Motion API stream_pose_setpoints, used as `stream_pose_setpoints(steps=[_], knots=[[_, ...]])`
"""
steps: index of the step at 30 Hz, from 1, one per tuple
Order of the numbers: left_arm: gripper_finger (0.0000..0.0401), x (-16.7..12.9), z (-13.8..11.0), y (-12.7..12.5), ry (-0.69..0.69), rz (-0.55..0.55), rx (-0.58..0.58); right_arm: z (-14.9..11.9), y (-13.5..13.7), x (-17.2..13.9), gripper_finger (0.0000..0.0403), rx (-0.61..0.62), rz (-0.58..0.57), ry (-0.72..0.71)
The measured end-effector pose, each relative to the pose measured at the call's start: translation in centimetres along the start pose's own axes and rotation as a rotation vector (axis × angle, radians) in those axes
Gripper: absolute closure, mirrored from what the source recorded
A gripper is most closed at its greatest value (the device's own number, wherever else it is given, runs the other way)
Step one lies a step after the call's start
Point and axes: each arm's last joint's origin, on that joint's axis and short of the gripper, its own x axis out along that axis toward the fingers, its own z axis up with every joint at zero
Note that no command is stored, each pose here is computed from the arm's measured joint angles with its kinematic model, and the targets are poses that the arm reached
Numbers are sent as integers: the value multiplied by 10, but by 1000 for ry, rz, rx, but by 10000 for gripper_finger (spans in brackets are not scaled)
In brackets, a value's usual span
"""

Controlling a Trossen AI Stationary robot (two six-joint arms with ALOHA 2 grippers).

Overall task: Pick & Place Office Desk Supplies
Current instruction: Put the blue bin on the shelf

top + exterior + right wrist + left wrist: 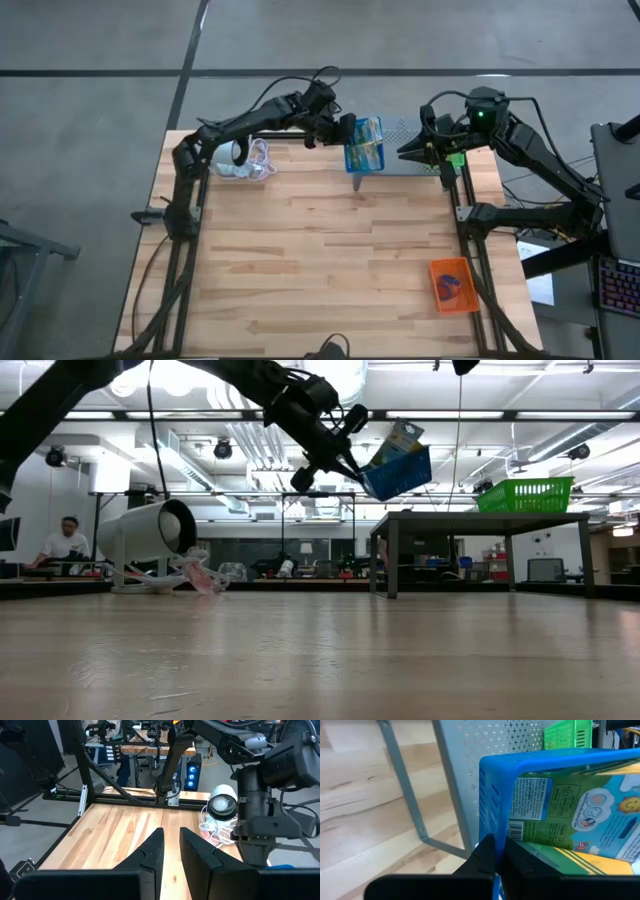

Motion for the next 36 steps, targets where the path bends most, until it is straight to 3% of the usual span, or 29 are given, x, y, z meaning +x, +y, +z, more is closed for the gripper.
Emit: stream_pose_setpoints(steps=[11, 20, 36], knots=[[391, 5, 9, -4, -8, -5, 8, 0, 0, 0, 344, 0, -1, 0], [391, 17, 16, -4, -66, -55, 96, 0, 0, 0, 344, 0, -1, 0], [391, 21, 13, 3, -7, -13, 22, 0, 0, 0, 344, 0, 0, 0]])
